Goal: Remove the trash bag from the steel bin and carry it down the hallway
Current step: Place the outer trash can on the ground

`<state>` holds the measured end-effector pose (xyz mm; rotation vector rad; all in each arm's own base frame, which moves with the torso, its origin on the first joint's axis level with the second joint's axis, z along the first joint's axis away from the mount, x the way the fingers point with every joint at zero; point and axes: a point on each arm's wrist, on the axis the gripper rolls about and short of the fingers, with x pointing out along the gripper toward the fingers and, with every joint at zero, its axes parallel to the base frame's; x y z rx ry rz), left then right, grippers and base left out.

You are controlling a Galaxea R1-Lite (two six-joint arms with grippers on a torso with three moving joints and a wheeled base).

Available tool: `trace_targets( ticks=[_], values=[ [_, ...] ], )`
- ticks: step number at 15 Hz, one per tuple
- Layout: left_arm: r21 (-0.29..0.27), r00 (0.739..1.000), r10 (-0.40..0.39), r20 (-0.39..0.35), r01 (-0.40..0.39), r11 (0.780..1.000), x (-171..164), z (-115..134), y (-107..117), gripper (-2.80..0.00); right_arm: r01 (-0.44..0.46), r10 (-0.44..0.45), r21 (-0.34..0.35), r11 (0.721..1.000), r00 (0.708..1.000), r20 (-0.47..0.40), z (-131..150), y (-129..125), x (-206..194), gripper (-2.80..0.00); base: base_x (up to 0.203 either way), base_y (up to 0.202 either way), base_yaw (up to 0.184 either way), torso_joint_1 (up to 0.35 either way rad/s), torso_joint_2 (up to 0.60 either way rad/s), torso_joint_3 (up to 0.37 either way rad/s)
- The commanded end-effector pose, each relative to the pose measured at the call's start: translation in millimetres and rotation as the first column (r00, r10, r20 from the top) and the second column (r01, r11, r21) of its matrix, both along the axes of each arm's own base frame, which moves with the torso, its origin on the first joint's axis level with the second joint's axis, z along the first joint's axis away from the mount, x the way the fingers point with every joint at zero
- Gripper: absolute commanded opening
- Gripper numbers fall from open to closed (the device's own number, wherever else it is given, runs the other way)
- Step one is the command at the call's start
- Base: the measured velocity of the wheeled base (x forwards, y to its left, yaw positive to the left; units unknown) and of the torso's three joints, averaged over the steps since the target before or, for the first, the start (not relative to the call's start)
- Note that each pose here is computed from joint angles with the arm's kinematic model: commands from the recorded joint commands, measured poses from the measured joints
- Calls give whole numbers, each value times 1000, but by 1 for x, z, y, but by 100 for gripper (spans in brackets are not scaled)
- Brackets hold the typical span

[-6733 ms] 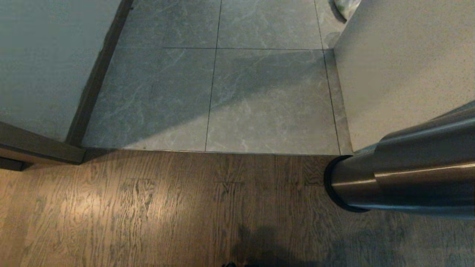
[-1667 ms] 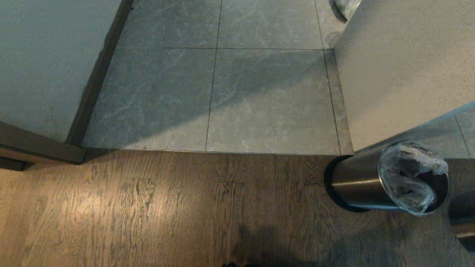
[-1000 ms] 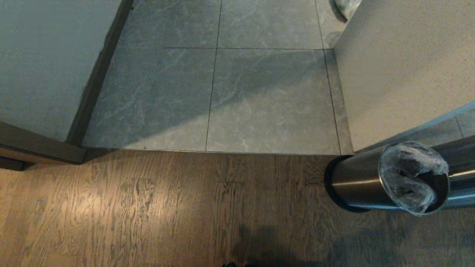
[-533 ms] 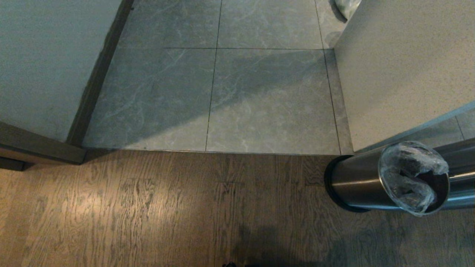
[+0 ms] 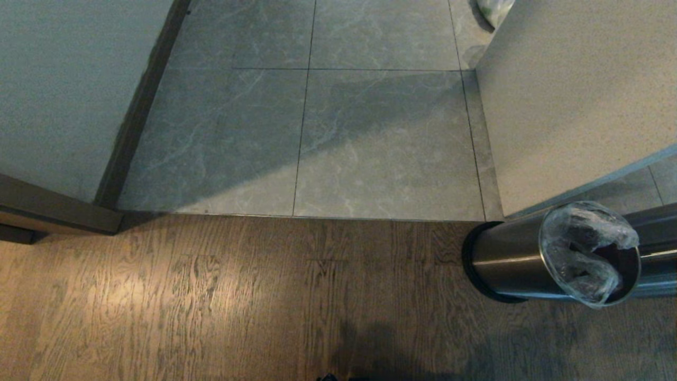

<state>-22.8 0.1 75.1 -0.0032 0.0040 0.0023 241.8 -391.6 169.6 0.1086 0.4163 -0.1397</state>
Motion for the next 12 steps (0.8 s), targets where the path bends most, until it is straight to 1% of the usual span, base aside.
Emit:
trace_targets(
  ticks=[1, 3, 4, 5, 9, 11, 12],
  values=[
    [0, 1000, 1, 1, -1, 1000, 0, 0, 0, -280, 9, -9, -2, 1000, 1000, 1, -9, -13, 0, -280, 0, 0, 0, 0, 0, 0],
    [-1, 1000, 1, 1, -1, 1000, 0, 0, 0, -280, 22, -22, -6, 1000, 1000, 2, -11, -19, -4, -280, 0, 0, 0, 0, 0, 0],
    [0, 1000, -1, 1, 1, 1000, 0, 0, 0, -280, 23, -23, 9, 1000, 1000, -6, -17, -20, -5, -280, 0, 0, 0, 0, 0, 0],
    [0, 1000, 1, 1, -1, 1000, 0, 0, 0, -280, 25, -25, 16, 1000, 1000, -16, -23, -21, -4, 0, 0, 0, 0, 0, 0, 0],
    [0, 1000, 1, 1, -1, 1000, 0, 0, 0, -280, 31, -30, 17, 999, 999, -23, -28, -25, -7, 0, 0, 0, 0, 0, 0, 0],
    [0, 1000, 0, 1, 0, 1000, 0, 0, 0, -280, 41, -41, 1, 999, 999, -11, -14, -22, -15, 0, 0, 0, 0, 0, 0, 0],
    [0, 1000, 1, 1, -1, 1000, 0, 0, 0, -280, 44, -44, 0, 999, 999, -9, -1, -15, -20, 0, 0, 0, 0, 0, 0, 0]
  ],
)
